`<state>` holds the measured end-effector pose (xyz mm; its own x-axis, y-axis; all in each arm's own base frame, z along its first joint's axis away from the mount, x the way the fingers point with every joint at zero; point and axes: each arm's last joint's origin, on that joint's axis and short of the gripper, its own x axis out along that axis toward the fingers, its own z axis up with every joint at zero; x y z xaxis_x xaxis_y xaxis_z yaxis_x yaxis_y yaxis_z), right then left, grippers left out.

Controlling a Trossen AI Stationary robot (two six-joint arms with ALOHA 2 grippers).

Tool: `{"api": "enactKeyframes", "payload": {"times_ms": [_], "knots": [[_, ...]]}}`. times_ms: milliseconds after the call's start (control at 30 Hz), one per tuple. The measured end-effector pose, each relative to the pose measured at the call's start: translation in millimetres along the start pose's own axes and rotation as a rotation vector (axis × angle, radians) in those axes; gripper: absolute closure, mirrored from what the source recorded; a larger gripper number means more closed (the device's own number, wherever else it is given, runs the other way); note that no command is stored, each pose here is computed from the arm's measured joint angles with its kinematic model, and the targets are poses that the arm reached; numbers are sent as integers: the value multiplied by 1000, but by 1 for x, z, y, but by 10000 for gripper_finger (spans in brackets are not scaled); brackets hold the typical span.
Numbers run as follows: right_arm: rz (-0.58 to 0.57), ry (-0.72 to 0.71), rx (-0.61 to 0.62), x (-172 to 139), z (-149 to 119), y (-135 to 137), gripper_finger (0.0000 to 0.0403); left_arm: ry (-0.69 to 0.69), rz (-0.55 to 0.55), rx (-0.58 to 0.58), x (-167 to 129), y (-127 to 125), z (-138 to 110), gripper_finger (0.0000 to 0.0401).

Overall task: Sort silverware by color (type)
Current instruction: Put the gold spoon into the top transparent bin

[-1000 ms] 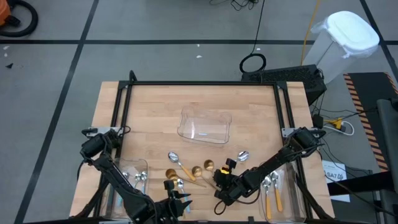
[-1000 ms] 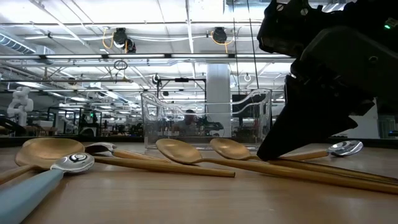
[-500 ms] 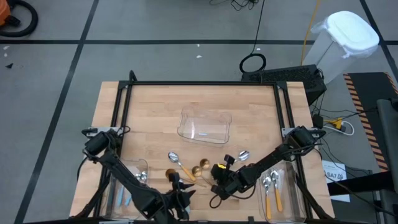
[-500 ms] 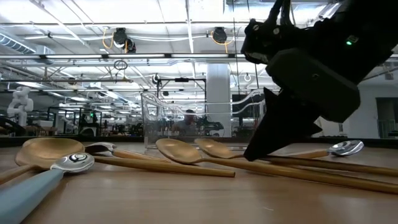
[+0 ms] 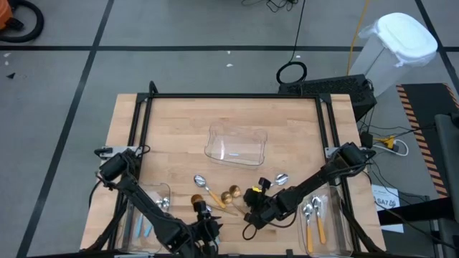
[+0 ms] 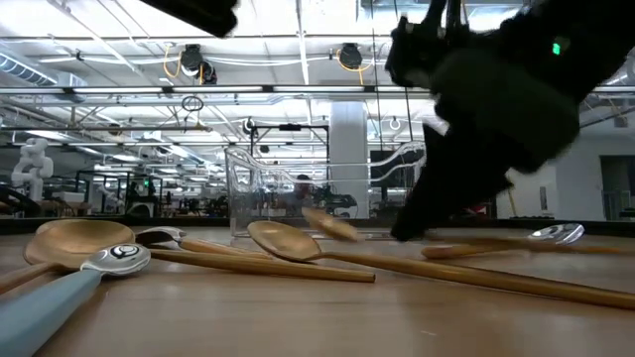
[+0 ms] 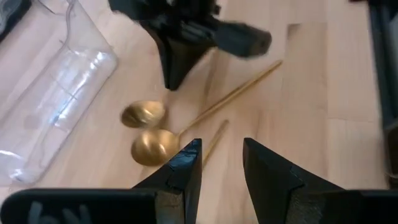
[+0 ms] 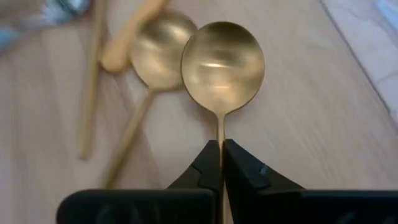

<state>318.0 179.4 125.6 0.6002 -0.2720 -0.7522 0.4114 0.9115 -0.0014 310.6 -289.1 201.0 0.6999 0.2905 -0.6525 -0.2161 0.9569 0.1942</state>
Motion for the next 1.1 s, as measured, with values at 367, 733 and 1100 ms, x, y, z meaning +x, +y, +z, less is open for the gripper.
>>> {"api": "enactKeyframes", "payload": {"times_ms": [367, 733, 1100], "knots": [[29, -133, -18, -29, 26, -3, 402, -13, -53, 1, -22, -16, -15, 283], [59, -261, -124, -48, 43, 0, 402, -100, -113, 235, -36, -22, -7, 284], [55, -370, -233, -88, 71, -17, 399, -180, -84, 278, -99, 58, 48, 284]]}}
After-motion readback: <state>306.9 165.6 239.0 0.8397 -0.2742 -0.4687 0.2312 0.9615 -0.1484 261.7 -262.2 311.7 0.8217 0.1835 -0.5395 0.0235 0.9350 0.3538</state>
